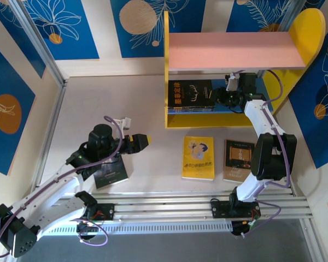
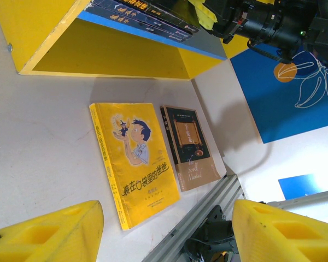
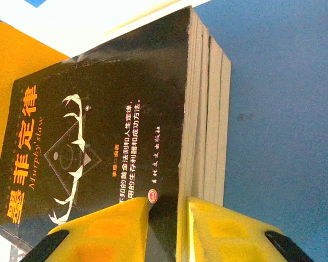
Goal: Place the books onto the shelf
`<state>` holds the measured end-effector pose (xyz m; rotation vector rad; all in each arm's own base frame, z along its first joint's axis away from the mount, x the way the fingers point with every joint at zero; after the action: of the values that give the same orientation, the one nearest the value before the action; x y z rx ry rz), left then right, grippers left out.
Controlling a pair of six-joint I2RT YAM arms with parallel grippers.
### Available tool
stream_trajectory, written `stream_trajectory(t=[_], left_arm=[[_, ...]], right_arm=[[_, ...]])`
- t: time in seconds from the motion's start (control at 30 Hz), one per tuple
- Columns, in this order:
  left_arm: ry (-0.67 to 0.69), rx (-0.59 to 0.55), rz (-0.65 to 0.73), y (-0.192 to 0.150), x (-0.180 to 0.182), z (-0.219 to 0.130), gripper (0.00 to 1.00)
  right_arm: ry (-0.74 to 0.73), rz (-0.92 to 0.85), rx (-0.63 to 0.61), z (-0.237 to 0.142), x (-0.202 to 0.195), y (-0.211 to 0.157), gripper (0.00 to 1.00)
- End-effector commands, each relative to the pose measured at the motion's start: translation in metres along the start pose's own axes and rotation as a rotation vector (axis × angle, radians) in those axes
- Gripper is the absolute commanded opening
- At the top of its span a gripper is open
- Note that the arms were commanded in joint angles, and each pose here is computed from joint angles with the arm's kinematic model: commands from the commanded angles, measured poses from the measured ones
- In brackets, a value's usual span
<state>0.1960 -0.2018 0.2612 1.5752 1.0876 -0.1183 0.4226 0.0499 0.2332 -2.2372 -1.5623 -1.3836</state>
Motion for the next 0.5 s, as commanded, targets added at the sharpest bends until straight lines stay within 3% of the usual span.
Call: stream_trajectory(t=[0.0, 0.47], left_arm=[[0.003, -0.015, 0.012, 0.001, 0.001, -0.004, 0.64], [0.011, -0.014, 0.013, -0.001, 0.004, -0.005, 0.64]], right_arm=[[0.118, -0.053, 0.047, 0.006, 0.033, -0.007, 0.26], [0.096, -0.061, 0.018, -0.009, 0.029, 0.0, 0.39]])
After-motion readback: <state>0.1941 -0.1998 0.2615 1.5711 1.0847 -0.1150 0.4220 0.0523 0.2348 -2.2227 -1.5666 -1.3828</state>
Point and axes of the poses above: each hand's point on the last joint's axis, 136 mm out from that joint toward the fingers, its own z axis out along the fingers, its own x axis along the line the jaws close on, y = z × x, the point moved 5 cm from there along -z, back along the fingers, and after that the axes turned 15 degrees about z, right-handed, at the moved point
